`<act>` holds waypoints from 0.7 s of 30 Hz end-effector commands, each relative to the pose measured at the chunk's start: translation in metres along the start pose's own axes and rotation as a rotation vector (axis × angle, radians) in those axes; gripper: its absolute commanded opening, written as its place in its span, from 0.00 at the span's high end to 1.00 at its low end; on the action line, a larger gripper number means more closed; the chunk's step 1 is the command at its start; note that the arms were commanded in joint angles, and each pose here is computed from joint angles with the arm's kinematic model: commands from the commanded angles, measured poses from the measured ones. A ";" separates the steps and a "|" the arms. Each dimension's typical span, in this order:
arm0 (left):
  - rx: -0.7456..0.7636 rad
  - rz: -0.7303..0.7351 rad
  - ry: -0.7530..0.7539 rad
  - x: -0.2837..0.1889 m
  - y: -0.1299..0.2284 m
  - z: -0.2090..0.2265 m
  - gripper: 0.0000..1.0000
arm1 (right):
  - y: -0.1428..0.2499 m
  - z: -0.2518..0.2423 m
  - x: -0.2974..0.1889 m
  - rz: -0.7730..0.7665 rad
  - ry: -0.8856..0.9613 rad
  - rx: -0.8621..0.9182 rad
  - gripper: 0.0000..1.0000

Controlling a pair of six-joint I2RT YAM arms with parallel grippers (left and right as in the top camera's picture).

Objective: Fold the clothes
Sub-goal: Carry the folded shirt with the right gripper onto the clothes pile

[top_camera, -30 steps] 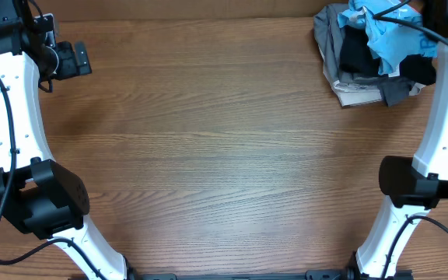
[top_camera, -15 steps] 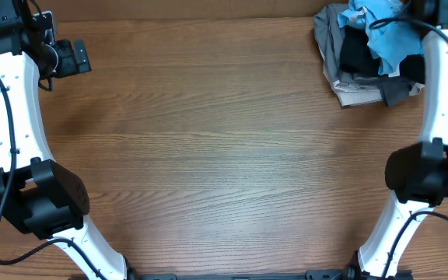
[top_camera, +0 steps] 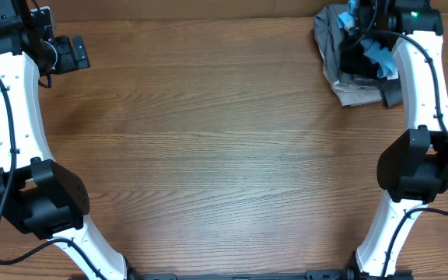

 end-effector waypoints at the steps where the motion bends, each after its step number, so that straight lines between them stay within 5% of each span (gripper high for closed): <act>1: -0.002 -0.007 0.013 0.001 -0.003 -0.005 0.00 | -0.039 -0.016 -0.064 -0.180 -0.010 0.106 0.10; 3: -0.002 -0.007 0.013 0.001 -0.003 -0.005 0.00 | -0.053 -0.020 -0.095 -0.255 -0.046 0.101 0.00; 12: -0.001 -0.005 0.012 0.001 -0.003 -0.005 0.00 | -0.065 0.000 -0.236 -0.480 -0.351 0.042 0.00; 21: -0.001 -0.005 0.012 0.001 -0.002 -0.005 0.00 | -0.078 0.079 -0.288 -0.614 -0.801 -0.097 0.00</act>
Point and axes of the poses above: each gripper's point midway between its finger pads, its own x axis out along the fingers, its own z axis along the line the jaws close on, y = z × x, the point moved 8 cm from there along -x, back along the fingers, and after that the axes turned 12 degrees about -x, right-handed, at the moved point
